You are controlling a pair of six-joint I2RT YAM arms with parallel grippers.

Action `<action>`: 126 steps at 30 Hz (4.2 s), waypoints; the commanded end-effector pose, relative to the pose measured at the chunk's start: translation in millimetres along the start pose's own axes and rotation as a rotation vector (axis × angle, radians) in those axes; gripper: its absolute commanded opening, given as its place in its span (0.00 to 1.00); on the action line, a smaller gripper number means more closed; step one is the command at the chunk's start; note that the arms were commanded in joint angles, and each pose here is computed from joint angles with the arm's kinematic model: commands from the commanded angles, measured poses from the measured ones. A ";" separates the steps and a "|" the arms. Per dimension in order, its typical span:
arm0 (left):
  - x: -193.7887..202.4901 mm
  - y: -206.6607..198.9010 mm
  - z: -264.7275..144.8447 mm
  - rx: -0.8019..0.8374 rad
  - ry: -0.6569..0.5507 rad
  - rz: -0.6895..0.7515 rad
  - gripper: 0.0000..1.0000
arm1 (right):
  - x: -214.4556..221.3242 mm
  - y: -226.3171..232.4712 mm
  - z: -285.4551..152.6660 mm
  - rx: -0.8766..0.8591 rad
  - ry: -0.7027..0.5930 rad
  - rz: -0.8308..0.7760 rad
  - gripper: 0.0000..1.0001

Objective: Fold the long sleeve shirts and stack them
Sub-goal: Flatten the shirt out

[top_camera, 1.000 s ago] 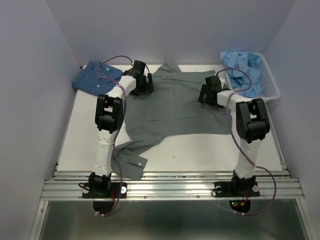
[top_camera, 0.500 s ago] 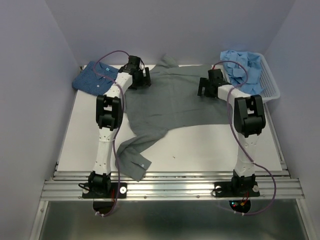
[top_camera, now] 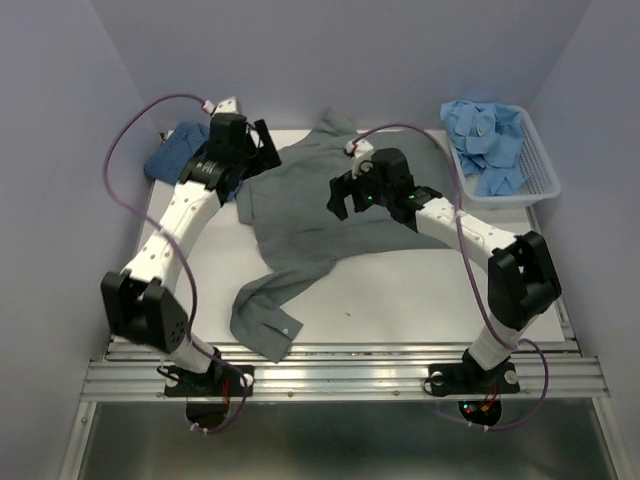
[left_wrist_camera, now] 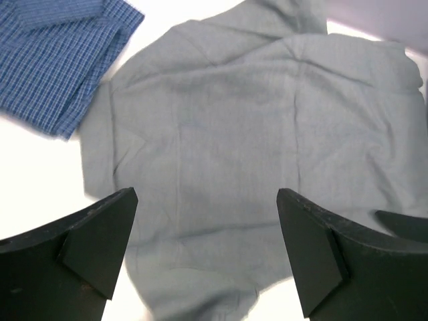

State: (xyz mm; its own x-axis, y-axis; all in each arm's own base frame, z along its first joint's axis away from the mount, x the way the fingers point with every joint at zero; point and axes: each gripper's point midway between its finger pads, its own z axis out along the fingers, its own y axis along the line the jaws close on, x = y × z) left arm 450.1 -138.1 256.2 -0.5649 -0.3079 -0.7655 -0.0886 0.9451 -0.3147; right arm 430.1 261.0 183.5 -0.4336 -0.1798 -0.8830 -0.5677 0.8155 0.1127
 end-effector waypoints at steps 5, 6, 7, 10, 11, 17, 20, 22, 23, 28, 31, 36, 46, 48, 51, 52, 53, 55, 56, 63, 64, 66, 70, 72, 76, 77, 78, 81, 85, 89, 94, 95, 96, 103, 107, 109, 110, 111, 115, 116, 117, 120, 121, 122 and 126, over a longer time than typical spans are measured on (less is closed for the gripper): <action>88.5 61.3 -71.9 -0.086 0.060 -0.201 0.99 | 63.2 185.2 1.0 -0.719 0.155 -0.081 1.00; 94.5 67.1 -77.5 -0.104 0.062 -0.218 0.99 | 67.0 195.5 1.0 -0.760 0.175 -0.041 1.00; 102.4 73.1 -84.5 -0.119 0.075 -0.220 0.99 | 78.1 201.2 6.1 -0.800 0.216 0.006 1.00; 120.6 76.1 -100.3 -0.085 0.110 -0.208 0.99 | 95.6 201.2 36.5 -0.742 0.282 0.070 1.00; 131.1 77.2 -100.4 -0.076 0.140 -0.202 0.99 | 100.4 194.5 47.7 -0.686 0.294 0.080 1.00; 168.2 70.8 -119.4 0.021 0.262 -0.177 0.99 | 133.7 128.3 108.1 -0.248 0.366 0.128 1.00; 172.9 64.1 -133.7 0.075 0.278 -0.181 0.99 | 144.8 95.3 121.6 -0.104 0.418 0.212 1.00; 177.9 55.1 -149.5 0.145 0.291 -0.191 0.99 | 150.0 66.5 135.0 0.003 0.429 0.271 1.00; 186.2 51.6 -157.5 0.180 0.307 -0.205 0.99 | 151.7 62.1 138.9 0.031 0.430 0.275 1.00; 240.1 69.5 -168.7 0.127 0.462 -0.258 0.99 | 132.1 37.2 152.7 0.109 0.381 0.268 1.00; 262.6 67.3 -174.1 0.131 0.531 -0.275 0.99 | 103.4 32.5 147.8 0.111 0.325 0.256 1.00; 258.4 91.1 -158.2 -0.055 0.471 -0.285 0.99 | 57.5 39.6 123.2 0.082 0.245 0.245 1.00; 286.1 145.1 -104.7 -0.478 0.527 -0.241 0.99 | -20.2 8.6 33.6 0.172 0.069 0.313 1.00; 288.1 142.2 -96.2 -0.464 0.526 -0.245 0.99 | -34.6 -8.1 8.0 0.197 0.018 0.407 1.00; 288.3 144.5 -81.1 -0.492 0.523 -0.224 0.99 | -20.8 -44.5 -16.7 0.293 -0.001 0.455 1.00; 290.8 144.2 -77.5 -0.492 0.532 -0.216 0.99 | -18.1 -47.8 -24.8 0.301 -0.003 0.455 1.00; 298.3 143.2 -72.8 -0.491 0.565 -0.210 0.99 | -14.0 -58.3 -40.2 0.357 -0.019 0.455 1.00; 305.4 134.4 -62.7 -0.437 0.595 -0.199 0.99 | -8.4 -83.2 -59.9 0.444 -0.041 0.474 1.00; 315.6 132.6 -61.1 -0.431 0.634 -0.197 0.99 | -13.6 -89.7 -76.5 0.464 -0.075 0.491 1.00; 328.7 137.7 -55.8 -0.470 0.678 -0.147 0.00 | 33.1 -140.1 -138.4 0.632 -0.094 0.617 1.00; 324.4 138.5 -60.1 -0.486 0.681 -0.136 0.00 | 46.9 -140.1 -141.2 0.652 -0.060 0.612 1.00; 296.1 127.8 -59.2 -0.457 0.608 -0.115 0.00 | 62.3 -140.6 -146.0 0.684 -0.026 0.621 1.00; 244.4 103.8 -82.3 -0.332 0.492 -0.093 0.00 | 116.0 -151.7 -161.6 0.824 0.082 0.678 1.00; 215.2 77.4 -110.7 -0.149 0.430 -0.083 0.00 | 153.6 -169.9 -177.2 0.936 0.142 0.741 1.00; 204.9 40.6 -155.7 0.127 0.424 -0.105 0.00 | 181.1 -185.1 -181.9 1.002 0.201 0.780 1.00; 205.2 36.1 -161.4 0.165 0.425 -0.106 0.00 | 184.7 -185.7 -179.6 1.006 0.210 0.787 1.00; 205.6 32.9 -167.5 0.196 0.427 -0.109 0.00 | 187.3 -187.1 -175.2 1.003 0.213 0.789 1.00; 200.8 21.6 -189.7 0.303 0.408 -0.122 0.00 | 199.8 -193.0 -157.3 0.993 0.245 0.788 1.00; 194.9 8.7 -207.1 0.416 0.382 -0.112 0.00 | 207.6 -213.1 -138.7 1.018 0.260 0.788 1.00; 189.9 0.7 -222.4 0.491 0.372 -0.093 0.00 | 215.3 -219.9 -121.0 0.994 0.279 0.804 0.98; 184.8 -11.7 -247.9 0.621 0.349 -0.078 0.00 | 221.6 -205.4 -110.7 0.899 0.277 0.837 0.96; 183.3 -12.8 -251.0 0.632 0.343 -0.075 0.00 | 219.3 -202.7 -111.2 0.887 0.267 0.845 0.96; 182.3 -13.8 -254.3 0.644 0.340 -0.073 0.00 | 221.6 -201.6 -111.7 0.886 0.273 0.847 0.97; 163.7 -27.6 -287.9 0.778 0.265 -0.056 0.00 | 199.2 -196.2 -133.2 0.879 0.201 0.809 1.00; 160.5 -28.8 -295.3 0.799 0.248 -0.057 0.00 | 187.1 -194.1 -136.7 0.863 0.169 0.808 1.00; 159.5 -28.8 -297.4 0.805 0.240 -0.059 0.00 | 188.0 -197.0 -139.2 0.884 0.170 0.800 1.00; 159.7 -28.5 -297.7 0.806 0.239 -0.059 0.00 | 190.0 -198.6 -140.8 0.899 0.175 0.794 1.00; 159.4 -28.3 -298.3 0.806 0.236 -0.060 0.00 | 194.5 -199.7 -141.4 0.911 0.189 0.789 1.00; 157.4 -29.2 -302.7 0.822 0.222 -0.060 0.00 | 217.5 -206.1 -145.0 0.971 0.244 0.783 1.00; 157.0 -29.3 -303.2 0.823 0.220 -0.060 0.00 | 221.6 -207.2 -144.0 0.980 0.256 0.783 1.00; 156.5 -29.2 -303.7 0.825 0.214 -0.057 0.00 | 229.5 -209.4 -141.1 0.992 0.277 0.781 1.00; 157.2 -29.2 -302.7 0.824 0.219 -0.050 0.00 | 231.6 -209.5 -129.7 0.961 0.279 0.795 0.98; 157.9 -29.0 -302.6 0.822 0.222 -0.044 0.00 | 234.2 -209.1 -125.9 0.951 0.284 0.800 0.97; 156.2 -28.8 -303.3 0.819 0.218 -0.043 0.00 | 237.4 -207.9 -125.1 0.947 0.288 0.802 0.95; 156.6 -26.0 -308.3 0.815 0.217 -0.024 0.00 | 255.5 -200.2 -128.8 0.948 0.326 0.814 0.53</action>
State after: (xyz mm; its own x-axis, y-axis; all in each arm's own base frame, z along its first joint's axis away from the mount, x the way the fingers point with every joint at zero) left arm 116.7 -177.3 290.7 -0.7764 -0.2319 -0.5860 0.3813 0.5674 -0.7298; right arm 362.4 -22.8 22.3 -0.6084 0.5068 -0.6108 0.5843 0.8068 0.0874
